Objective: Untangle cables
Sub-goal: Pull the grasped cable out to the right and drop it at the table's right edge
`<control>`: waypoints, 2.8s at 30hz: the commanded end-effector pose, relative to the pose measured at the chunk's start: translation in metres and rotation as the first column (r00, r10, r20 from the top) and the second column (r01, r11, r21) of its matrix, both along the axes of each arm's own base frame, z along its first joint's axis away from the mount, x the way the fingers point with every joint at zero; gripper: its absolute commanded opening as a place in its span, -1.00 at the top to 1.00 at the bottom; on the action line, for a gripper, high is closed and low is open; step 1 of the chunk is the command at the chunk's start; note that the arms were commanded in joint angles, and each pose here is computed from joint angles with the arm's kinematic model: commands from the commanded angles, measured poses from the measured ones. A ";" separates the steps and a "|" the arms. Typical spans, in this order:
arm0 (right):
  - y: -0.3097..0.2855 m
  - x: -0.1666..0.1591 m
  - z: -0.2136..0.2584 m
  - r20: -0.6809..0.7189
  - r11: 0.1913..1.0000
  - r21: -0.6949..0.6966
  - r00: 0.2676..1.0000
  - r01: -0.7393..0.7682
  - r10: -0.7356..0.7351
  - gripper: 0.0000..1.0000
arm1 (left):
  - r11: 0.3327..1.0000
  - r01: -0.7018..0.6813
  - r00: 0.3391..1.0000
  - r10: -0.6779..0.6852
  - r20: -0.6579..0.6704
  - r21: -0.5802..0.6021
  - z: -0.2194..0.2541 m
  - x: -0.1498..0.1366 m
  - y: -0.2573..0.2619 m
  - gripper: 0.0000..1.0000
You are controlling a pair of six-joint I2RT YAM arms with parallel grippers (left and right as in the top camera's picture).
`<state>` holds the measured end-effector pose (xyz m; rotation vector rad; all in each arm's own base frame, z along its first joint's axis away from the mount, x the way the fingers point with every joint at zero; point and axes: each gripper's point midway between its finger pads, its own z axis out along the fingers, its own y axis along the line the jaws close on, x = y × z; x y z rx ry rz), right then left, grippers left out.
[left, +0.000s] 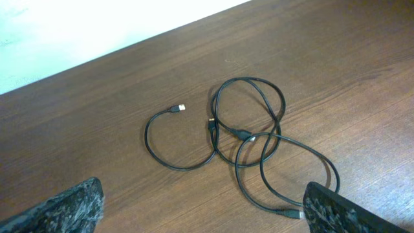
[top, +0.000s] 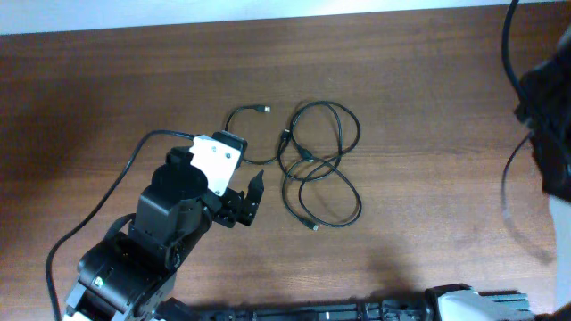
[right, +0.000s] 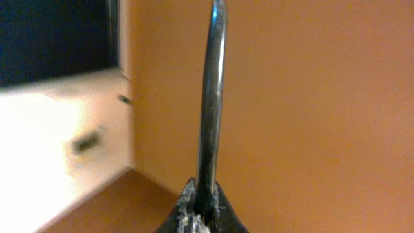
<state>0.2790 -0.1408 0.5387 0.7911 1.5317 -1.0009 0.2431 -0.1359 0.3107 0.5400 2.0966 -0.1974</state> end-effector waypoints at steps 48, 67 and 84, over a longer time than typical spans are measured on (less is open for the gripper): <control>0.081 0.101 -0.394 -0.011 0.112 0.982 0.544 -0.152 0.839 -0.95 | 1.000 -0.006 1.000 0.006 0.014 0.012 0.003 0.002 0.003 -0.98; 0.292 0.105 -0.471 0.232 -0.213 0.971 0.611 -0.105 0.757 -0.86 | 1.000 -0.007 1.000 0.006 0.014 0.012 0.003 0.002 0.003 -0.98; 0.305 0.089 -0.501 0.227 -0.252 0.965 0.703 -0.070 0.674 -0.72 | 1.000 -0.006 1.000 0.006 0.014 0.012 0.003 0.002 0.003 -0.98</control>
